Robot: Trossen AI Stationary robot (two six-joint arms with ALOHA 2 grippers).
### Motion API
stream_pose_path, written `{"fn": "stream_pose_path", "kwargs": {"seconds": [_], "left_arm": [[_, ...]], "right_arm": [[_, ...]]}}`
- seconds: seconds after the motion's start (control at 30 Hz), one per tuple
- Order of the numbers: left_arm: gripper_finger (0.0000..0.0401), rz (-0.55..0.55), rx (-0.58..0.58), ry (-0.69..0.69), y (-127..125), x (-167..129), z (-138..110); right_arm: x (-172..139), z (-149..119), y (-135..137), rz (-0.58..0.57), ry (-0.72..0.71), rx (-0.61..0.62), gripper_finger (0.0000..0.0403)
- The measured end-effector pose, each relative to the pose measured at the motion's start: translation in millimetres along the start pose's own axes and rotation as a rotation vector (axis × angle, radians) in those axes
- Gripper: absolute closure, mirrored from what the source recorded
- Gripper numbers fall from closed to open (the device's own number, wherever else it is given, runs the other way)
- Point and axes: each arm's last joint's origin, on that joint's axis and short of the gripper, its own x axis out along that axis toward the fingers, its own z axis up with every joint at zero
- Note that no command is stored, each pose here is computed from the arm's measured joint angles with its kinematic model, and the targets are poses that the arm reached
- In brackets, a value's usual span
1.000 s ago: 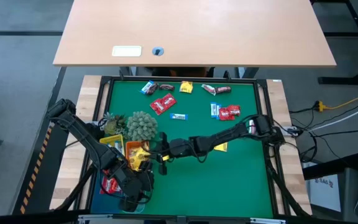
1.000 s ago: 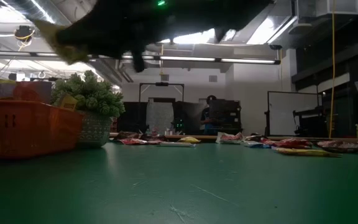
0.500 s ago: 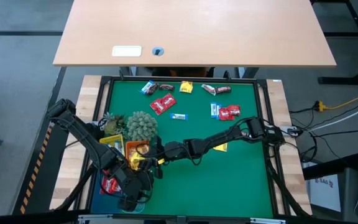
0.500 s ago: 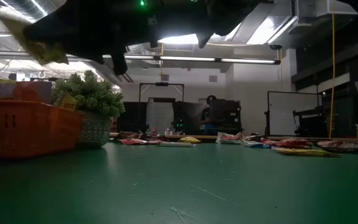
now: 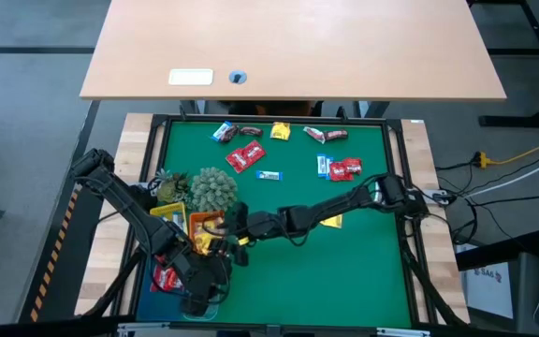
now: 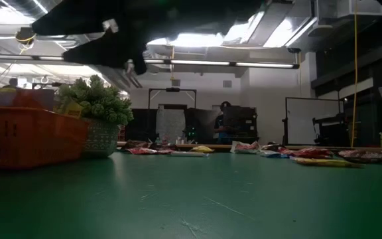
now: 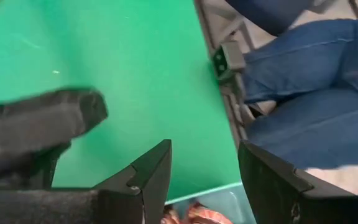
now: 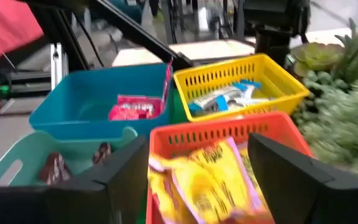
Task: Sort candy
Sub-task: Put the white chocolate into the yellow basket
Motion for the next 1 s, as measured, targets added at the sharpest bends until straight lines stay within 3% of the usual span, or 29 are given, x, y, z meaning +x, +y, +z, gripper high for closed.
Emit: {"fn": "stream_pose_path", "kwargs": {"seconds": [0.2,0.37,0.67,0.83,1.0], "left_arm": [[0.0222,0.025,0.119,-0.007,12,-2,5],[0.0222,0.088,0.197,-0.035,49,-35,16],[0.0222,0.264,0.156,-0.177,125,-130,13],[0.0222,0.365,0.131,-0.227,149,-170,-2],[0.0222,0.437,0.065,-0.24,162,-194,-18]], "right_arm": [[-33,18,-8,-0.073,0.204,-0.099,0.0128],[-67,34,-26,-0.114,0.371,-0.204,0.0128],[-126,67,-95,-0.27,0.505,-0.129,0.0128],[-137,65,-136,-0.296,0.56,-0.101,0.0128],[-137,46,-171,-0.31,0.617,-0.053,0.0128]]}}
